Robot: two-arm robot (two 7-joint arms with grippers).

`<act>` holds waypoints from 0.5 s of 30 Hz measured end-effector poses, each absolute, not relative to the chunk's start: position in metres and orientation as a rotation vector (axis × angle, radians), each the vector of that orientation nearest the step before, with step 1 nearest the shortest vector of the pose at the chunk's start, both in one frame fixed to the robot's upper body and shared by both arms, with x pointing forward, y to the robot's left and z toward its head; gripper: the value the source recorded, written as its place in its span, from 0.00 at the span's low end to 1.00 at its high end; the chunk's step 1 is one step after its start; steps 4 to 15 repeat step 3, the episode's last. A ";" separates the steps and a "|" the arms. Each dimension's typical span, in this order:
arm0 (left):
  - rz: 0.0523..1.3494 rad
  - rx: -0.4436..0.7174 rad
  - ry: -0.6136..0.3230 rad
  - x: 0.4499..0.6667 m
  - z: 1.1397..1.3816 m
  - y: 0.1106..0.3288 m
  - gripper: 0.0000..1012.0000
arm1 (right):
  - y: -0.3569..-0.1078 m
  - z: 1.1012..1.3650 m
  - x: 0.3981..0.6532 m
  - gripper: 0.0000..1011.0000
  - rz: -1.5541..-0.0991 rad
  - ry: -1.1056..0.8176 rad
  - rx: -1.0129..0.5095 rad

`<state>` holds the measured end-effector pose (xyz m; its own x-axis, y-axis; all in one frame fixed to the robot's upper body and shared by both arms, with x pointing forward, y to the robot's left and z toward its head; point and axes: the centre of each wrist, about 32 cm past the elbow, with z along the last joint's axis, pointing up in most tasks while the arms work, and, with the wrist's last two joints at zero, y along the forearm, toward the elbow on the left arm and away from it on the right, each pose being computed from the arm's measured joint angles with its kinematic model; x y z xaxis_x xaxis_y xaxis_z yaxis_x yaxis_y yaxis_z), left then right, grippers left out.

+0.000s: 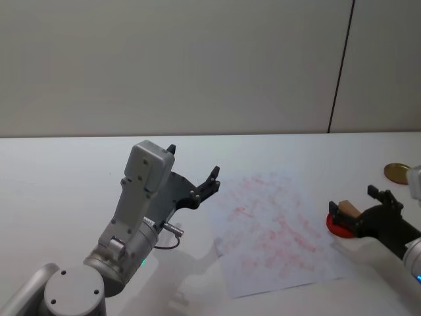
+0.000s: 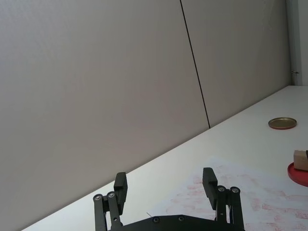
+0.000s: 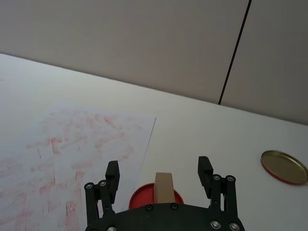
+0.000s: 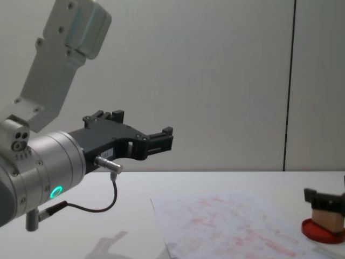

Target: Use the one hand to pick up the stamp and affix it onto the A4 paper.

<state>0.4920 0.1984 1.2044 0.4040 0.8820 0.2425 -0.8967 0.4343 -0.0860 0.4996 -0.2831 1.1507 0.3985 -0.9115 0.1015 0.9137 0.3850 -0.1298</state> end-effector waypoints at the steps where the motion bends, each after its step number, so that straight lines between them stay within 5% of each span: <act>1: 1.124 0.061 -0.268 0.492 1.204 0.198 0.98 | -0.283 1.152 0.499 0.99 -1.163 -0.019 -0.172; 15: 1.124 0.061 -0.268 0.492 1.204 0.198 0.98 | -0.282 1.154 0.498 0.99 -1.164 -0.033 -0.162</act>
